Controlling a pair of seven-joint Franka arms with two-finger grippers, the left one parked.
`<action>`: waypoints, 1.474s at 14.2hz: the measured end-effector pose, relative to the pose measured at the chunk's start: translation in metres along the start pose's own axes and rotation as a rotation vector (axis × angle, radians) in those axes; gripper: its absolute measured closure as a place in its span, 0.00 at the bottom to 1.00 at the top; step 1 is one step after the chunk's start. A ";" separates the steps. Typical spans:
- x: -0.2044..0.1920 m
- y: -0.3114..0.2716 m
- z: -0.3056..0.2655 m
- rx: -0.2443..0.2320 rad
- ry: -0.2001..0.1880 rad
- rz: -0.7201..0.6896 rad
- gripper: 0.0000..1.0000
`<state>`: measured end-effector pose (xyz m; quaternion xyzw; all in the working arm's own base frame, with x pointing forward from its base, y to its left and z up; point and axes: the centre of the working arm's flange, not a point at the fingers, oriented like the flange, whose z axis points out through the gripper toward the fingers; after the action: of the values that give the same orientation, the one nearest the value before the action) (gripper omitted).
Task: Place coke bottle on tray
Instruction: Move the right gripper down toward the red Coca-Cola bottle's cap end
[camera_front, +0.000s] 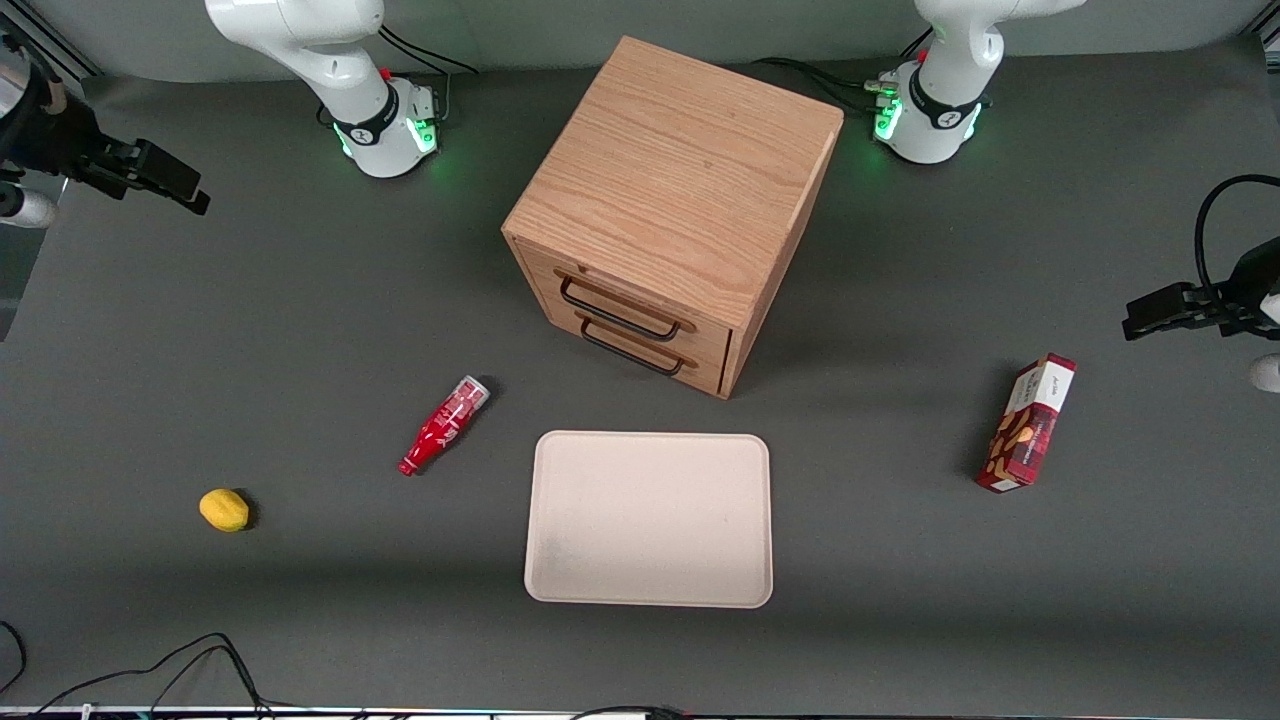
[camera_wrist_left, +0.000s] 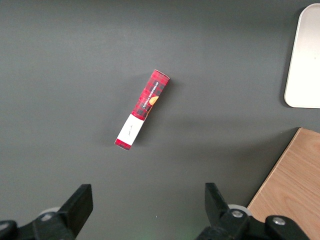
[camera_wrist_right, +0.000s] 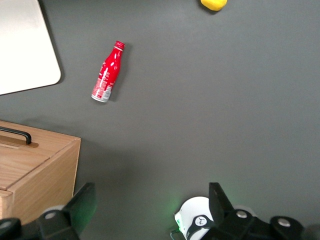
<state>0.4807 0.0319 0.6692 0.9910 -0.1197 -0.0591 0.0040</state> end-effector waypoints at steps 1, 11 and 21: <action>0.000 0.001 0.000 0.000 0.000 0.001 0.00; -0.002 -0.062 0.001 0.050 0.000 0.037 0.00; 0.154 -0.173 0.307 0.027 -0.103 0.420 0.00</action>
<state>0.6339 0.1648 0.3427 0.9400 -0.3245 -0.1057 -0.0029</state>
